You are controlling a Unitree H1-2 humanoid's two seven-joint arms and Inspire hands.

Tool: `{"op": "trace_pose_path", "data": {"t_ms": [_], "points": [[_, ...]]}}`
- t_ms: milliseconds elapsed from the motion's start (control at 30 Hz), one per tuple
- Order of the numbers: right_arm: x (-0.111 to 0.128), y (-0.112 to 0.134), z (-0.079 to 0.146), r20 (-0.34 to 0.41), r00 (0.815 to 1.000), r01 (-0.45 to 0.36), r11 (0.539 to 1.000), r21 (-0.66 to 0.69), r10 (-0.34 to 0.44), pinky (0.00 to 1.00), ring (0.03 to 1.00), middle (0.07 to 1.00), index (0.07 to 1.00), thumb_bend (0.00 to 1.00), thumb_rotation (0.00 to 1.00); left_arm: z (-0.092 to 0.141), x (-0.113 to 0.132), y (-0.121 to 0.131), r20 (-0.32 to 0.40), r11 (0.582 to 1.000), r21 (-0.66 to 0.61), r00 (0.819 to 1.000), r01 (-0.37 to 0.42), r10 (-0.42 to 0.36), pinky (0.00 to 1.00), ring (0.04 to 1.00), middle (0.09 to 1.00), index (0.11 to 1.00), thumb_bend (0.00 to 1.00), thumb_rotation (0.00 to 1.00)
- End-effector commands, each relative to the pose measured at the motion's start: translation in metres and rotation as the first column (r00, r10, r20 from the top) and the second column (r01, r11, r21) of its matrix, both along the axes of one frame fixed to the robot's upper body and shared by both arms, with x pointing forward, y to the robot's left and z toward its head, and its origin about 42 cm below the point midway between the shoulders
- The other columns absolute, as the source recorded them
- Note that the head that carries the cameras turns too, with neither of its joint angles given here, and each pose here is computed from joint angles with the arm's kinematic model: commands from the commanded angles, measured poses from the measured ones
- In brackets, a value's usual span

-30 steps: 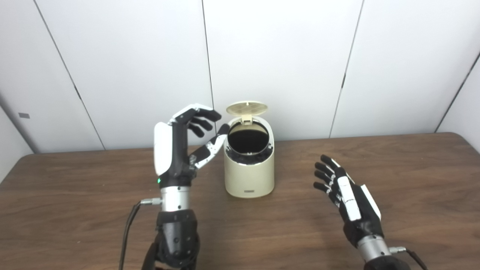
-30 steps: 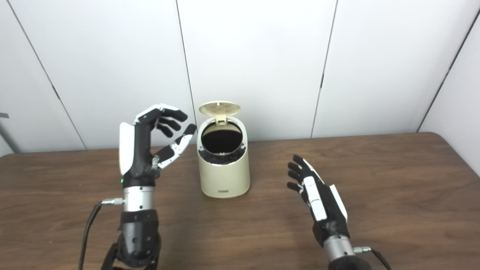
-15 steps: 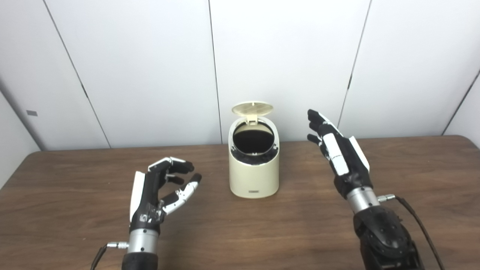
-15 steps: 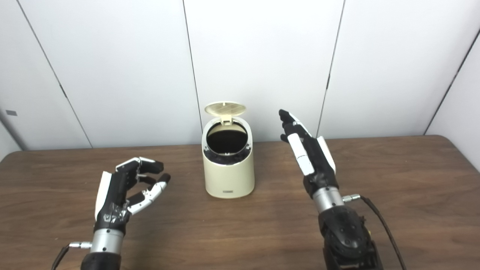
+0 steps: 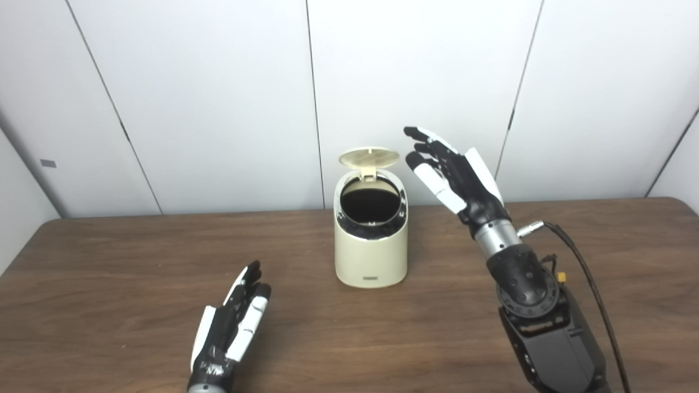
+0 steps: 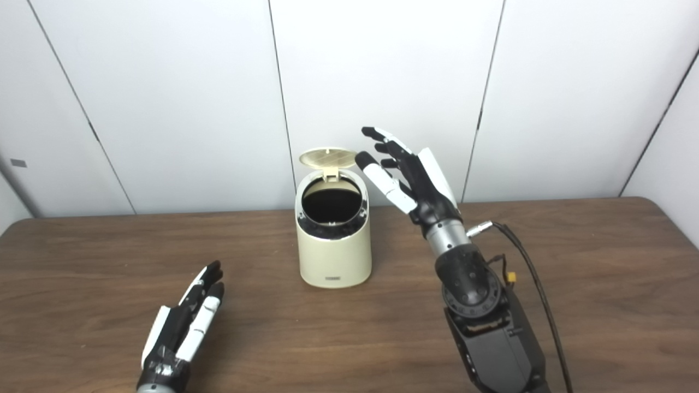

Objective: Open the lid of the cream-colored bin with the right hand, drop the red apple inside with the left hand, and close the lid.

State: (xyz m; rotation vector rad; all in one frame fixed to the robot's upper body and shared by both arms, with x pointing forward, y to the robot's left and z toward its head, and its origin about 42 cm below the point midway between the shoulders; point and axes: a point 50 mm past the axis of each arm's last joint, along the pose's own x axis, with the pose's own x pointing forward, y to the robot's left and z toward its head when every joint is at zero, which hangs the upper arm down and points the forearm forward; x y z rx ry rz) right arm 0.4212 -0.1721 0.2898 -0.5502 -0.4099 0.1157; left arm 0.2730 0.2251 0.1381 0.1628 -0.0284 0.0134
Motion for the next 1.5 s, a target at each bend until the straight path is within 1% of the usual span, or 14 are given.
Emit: {"op": "trace_pose_path", "data": {"t_ms": [0,133,267,467,567,700,833,900,1033,1100,1200,1300,1467], "points": [[0.008,0.007,0.031,0.101,0.995,-0.018,0.998,-0.066,0.025,0.84,0.905,0.916,0.858,0.48,0.95,0.004,0.001,0.000,0.065,1.000,-0.010,0.998,-0.012,0.012,0.91,0.936,0.957,0.988,0.56,0.81],[0.019,0.014,0.039,0.104,0.993,-0.031,0.989,-0.147,0.047,0.88,0.941,0.951,0.855,0.48,0.94,-0.001,-0.001,-0.003,0.065,1.000,-0.028,0.998,-0.012,0.014,0.93,0.944,0.956,0.988,0.57,0.79],[0.027,0.018,0.042,0.107,0.992,-0.047,0.983,-0.176,0.066,0.87,0.957,0.972,0.818,0.47,0.91,-0.003,-0.001,-0.005,0.068,1.000,-0.026,0.998,-0.009,0.011,0.93,0.941,0.951,0.981,0.57,0.80],[0.032,0.026,0.040,0.109,0.990,-0.064,0.978,-0.196,0.087,0.86,0.986,0.999,0.781,0.48,0.91,0.000,0.000,-0.009,0.071,0.999,-0.033,0.997,-0.005,0.007,0.92,0.934,0.943,0.975,0.58,0.79],[0.031,0.029,0.038,0.123,0.989,-0.051,0.971,-0.233,0.081,0.89,0.999,1.000,0.743,0.50,0.91,0.002,0.000,-0.010,0.072,0.999,-0.046,0.997,-0.002,0.005,0.93,0.936,0.944,0.975,0.58,0.78],[0.024,0.030,0.036,0.150,0.986,-0.029,0.960,-0.278,0.073,0.95,1.000,1.000,0.708,0.50,0.94,0.004,0.001,-0.010,0.070,0.999,-0.042,0.998,-0.003,0.006,0.92,0.931,0.942,0.972,0.59,0.79],[0.019,0.027,0.033,0.167,0.985,-0.003,0.957,-0.291,0.054,0.97,1.000,0.993,0.664,0.52,0.96,0.003,0.002,-0.011,0.069,0.999,-0.050,0.998,-0.002,0.006,0.92,0.927,0.940,0.968,0.58,0.78],[0.017,0.026,0.033,0.174,0.983,0.002,0.955,-0.297,0.052,0.99,1.000,0.987,0.635,0.52,0.96,0.004,0.003,-0.012,0.068,0.999,-0.054,0.998,-0.002,0.006,0.90,0.921,0.937,0.964,0.57,0.77],[0.012,0.024,0.031,0.191,0.981,0.018,0.947,-0.319,0.046,1.00,1.000,0.977,0.593,0.51,0.97,0.003,0.004,-0.012,0.065,0.998,-0.068,0.998,0.003,0.001,0.87,0.908,0.928,0.966,0.56,0.75],[0.009,0.023,0.030,0.192,0.980,0.022,0.946,-0.324,0.043,0.98,1.000,0.970,0.574,0.50,0.97,0.002,0.004,-0.013,0.065,0.998,-0.068,0.998,0.003,0.001,0.86,0.900,0.927,0.969,0.56,0.74],[0.006,0.021,0.026,0.201,0.979,0.031,0.940,-0.340,0.041,0.96,1.000,0.960,0.567,0.50,0.95,0.003,0.004,-0.014,0.065,0.997,-0.074,0.998,-0.002,0.007,0.85,0.897,0.926,0.968,0.55,0.73],[0.003,0.019,0.022,0.202,0.978,0.037,0.930,-0.366,0.041,0.93,1.000,0.958,0.581,0.51,0.96,0.004,0.004,-0.014,0.065,0.997,-0.077,0.998,-0.008,0.013,0.84,0.896,0.927,0.964,0.55,0.71],[-0.002,0.018,0.013,0.171,0.984,0.016,0.920,-0.392,0.055,0.94,1.000,0.954,0.625,0.52,0.97,0.005,0.003,-0.014,0.068,0.997,-0.071,0.998,-0.005,0.010,0.83,0.888,0.918,0.956,0.56,0.72]]}}
